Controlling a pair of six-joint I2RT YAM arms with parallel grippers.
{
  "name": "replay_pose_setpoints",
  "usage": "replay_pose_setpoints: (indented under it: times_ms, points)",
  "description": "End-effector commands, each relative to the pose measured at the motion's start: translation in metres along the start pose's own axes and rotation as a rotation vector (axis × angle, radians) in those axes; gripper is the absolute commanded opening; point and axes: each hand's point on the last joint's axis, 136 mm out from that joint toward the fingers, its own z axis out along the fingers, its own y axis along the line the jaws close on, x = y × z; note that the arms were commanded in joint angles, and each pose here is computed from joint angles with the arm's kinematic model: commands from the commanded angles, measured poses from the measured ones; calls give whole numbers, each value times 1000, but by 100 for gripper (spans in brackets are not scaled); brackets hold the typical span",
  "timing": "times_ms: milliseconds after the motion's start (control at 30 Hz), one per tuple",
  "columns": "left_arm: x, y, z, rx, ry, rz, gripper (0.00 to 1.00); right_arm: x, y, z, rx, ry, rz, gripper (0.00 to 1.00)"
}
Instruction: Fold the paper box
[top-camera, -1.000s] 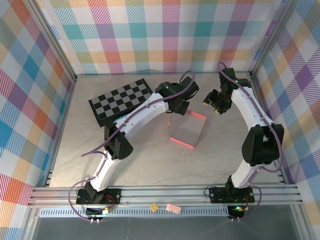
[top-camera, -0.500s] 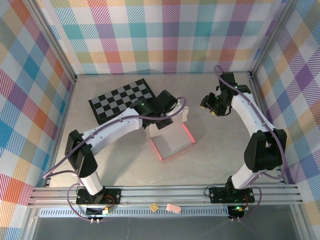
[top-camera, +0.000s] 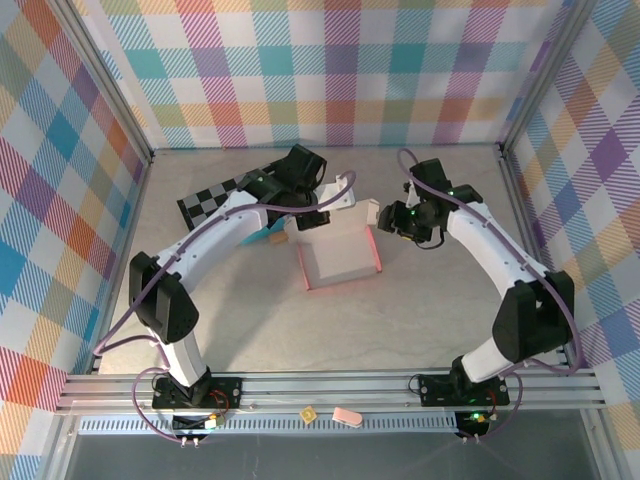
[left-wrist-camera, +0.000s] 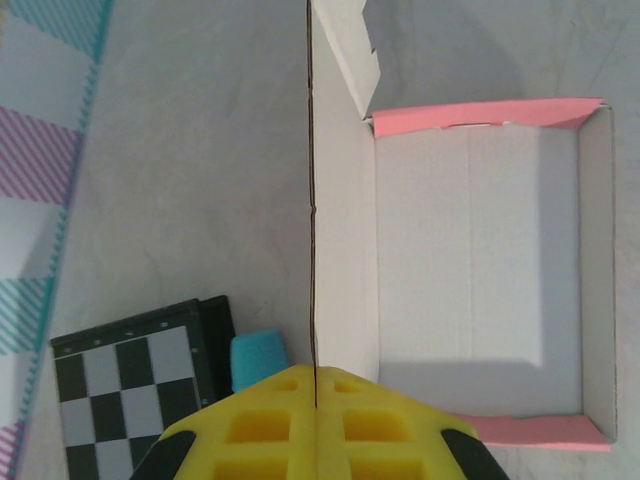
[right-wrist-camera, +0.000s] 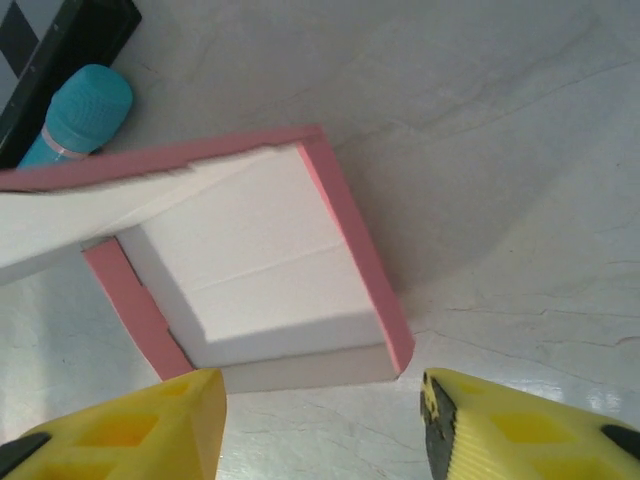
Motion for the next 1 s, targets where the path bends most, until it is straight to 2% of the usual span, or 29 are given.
replay_pose_setpoints:
  times_ms: [0, 233, 267, 333, 400, 567, 633, 733, 867, 967]
  points:
    - [7, -9, 2, 74, -8, 30, 0, 0, 3, -7, -32, -42, -87, 58]
    - [8, -17, 10, 98, -39, 11, 0, 12, -10, -3, -4, -41, -208, 68]
    - [7, -16, 12, 86, -44, -2, 4, 11, -10, -4, -7, -48, -222, 69]
    - [6, -9, 10, 36, -65, -36, 22, 9, -6, -3, -21, -54, -251, 71]
    - [4, 0, 6, -34, -92, -59, 33, 5, -3, -1, -36, -58, -275, 71]
    - [-13, 34, -30, -229, -222, -232, 54, -4, 7, -2, -74, -82, -325, 71]
    - [-11, 41, -43, -266, -237, -325, 60, -5, 7, -2, -72, -86, -349, 71]
    - [6, 38, -53, -227, -213, -503, 60, -5, 5, 3, -60, -77, -390, 71]
    - [57, 19, -54, -144, -125, -780, 58, -3, 4, 15, -79, -59, -418, 71]
    - [84, -4, -52, -67, -79, -905, 56, -4, 11, 22, -115, -44, -422, 70]
